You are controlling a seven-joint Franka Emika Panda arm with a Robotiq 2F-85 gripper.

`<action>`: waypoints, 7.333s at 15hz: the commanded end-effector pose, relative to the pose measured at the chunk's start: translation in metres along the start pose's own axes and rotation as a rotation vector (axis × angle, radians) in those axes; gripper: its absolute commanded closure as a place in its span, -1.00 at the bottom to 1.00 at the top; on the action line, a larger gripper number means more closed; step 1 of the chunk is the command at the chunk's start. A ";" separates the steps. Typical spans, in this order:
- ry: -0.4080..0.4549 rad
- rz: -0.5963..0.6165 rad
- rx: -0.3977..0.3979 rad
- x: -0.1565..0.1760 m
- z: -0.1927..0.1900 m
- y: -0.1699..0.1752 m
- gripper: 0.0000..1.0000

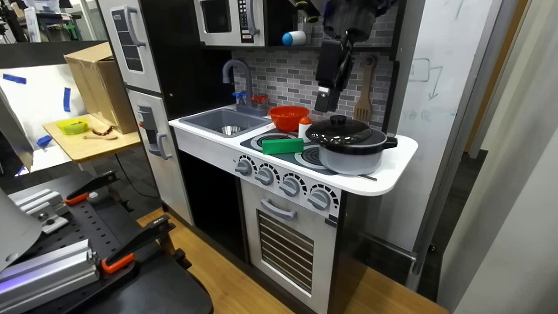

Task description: Remove the black lid from the grey pot on the stove and place it inside the sink

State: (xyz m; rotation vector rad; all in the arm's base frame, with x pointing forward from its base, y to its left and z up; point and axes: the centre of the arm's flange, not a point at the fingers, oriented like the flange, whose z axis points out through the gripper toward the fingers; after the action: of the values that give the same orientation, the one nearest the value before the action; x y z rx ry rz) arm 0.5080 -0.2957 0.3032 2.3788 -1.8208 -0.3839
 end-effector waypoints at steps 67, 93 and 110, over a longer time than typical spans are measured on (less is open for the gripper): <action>0.036 0.048 0.055 0.039 0.019 -0.010 0.83; 0.081 -0.466 -0.004 -0.177 0.008 -0.025 0.83; 0.054 -0.521 -0.043 -0.204 0.055 -0.057 0.83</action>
State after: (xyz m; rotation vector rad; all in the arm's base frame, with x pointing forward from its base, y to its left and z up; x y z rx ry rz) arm 0.4909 -0.0823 0.2698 2.7553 -1.1443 -0.3946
